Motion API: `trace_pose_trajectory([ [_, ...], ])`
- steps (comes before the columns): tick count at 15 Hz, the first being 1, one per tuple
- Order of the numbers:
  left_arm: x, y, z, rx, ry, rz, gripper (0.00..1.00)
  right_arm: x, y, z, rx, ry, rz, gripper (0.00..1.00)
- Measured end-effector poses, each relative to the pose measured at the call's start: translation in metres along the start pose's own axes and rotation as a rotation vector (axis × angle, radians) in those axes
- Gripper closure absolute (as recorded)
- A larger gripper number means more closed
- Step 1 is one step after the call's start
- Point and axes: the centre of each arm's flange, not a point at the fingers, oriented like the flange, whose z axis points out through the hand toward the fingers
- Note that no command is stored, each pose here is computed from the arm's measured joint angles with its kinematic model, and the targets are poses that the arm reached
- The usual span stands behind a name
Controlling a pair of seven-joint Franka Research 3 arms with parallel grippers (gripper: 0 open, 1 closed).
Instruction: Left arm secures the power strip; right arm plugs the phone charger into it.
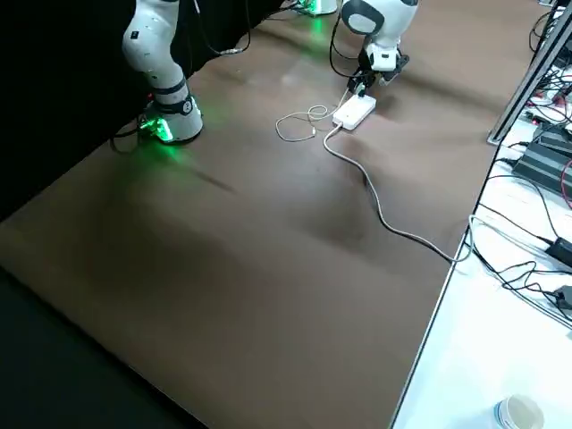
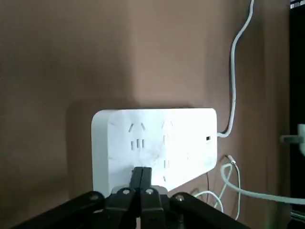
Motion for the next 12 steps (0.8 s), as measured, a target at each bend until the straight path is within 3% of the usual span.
trace_pose_trajectory([
  [12, 0.000, 0.000, 0.000, 0.000, 0.000, 0.000, 0.99, 0.000, -0.029, 0.063, -0.025, 0.027, 0.023, 0.52],
])
